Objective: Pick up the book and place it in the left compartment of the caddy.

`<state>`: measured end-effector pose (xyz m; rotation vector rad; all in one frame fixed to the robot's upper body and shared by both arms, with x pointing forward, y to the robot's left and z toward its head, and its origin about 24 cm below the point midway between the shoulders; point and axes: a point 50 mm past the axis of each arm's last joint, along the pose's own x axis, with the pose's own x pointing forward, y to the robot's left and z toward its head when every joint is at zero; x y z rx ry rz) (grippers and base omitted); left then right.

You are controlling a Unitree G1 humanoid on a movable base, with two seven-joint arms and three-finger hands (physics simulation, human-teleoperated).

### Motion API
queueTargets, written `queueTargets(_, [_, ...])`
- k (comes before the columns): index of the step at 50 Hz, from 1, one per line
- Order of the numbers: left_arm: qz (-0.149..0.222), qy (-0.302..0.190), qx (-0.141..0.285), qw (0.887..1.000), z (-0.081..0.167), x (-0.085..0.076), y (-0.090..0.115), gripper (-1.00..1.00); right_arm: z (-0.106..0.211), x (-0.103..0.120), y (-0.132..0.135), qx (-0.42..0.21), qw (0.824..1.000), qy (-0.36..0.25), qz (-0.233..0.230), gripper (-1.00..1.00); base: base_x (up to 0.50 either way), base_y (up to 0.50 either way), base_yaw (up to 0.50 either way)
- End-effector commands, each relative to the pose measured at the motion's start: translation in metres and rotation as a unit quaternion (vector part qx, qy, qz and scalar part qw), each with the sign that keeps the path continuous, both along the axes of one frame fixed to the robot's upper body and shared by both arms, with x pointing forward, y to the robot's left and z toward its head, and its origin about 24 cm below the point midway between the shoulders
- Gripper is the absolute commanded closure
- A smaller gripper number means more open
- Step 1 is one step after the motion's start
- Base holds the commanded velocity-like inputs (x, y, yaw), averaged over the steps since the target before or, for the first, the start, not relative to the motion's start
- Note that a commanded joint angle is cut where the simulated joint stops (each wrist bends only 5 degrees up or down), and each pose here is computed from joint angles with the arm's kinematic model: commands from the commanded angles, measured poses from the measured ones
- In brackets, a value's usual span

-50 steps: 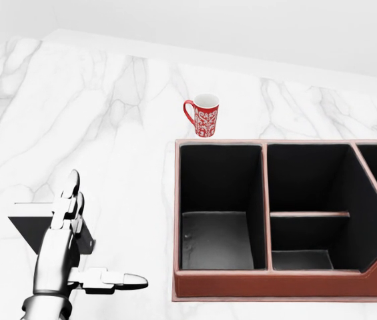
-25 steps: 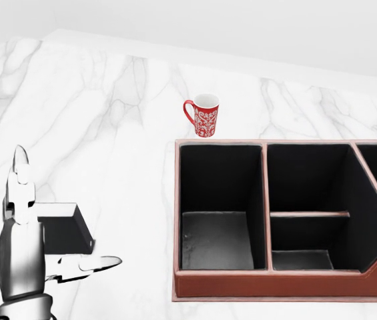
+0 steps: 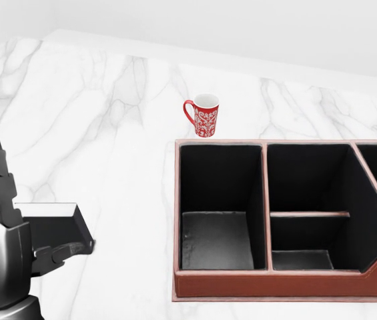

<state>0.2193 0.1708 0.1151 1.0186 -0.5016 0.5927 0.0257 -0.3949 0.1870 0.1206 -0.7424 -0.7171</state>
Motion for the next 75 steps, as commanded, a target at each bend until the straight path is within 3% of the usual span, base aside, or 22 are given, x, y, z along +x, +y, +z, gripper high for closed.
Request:
queueTargets(1, [0.019, -0.015, 0.131, 0.991, 0.009, -0.009, -0.015, -1.0, 0.0, -0.001, 0.0, 0.0, 1.0, -0.001, 0.0, -1.0, 0.0, 0.0, 0.0])
queueTargets(12, [0.025, 0.015, 0.183, 0.983, -0.004, -0.002, -0.023, -1.0, -0.002, 0.002, 0.0, 0.0, 1.0, 0.005, 0.003, -1.0, 0.0, 0.0, 0.0])
queueTargets(42, [0.049, 0.023, 0.186, 0.981, -0.005, -0.001, -0.018, -1.0, -0.001, 0.002, 0.001, -0.004, 1.0, 0.01, -0.002, -1.0, 0.0, 0.0, 0.0])
queueTargets(52, [0.053, 0.023, 0.221, 0.974, -0.006, -0.001, -0.023, -1.0, -0.002, 0.004, 0.001, -0.004, 1.0, 0.015, -0.003, -1.0, 0.0, 0.0, 0.0])
queueTargets(75, [0.052, 0.029, 0.203, 0.977, -0.008, 0.002, -0.02, -1.0, -0.003, 0.004, 0.001, -0.003, 1.0, 0.02, -0.007, -1.0, 0.0, 0.0, 0.0])
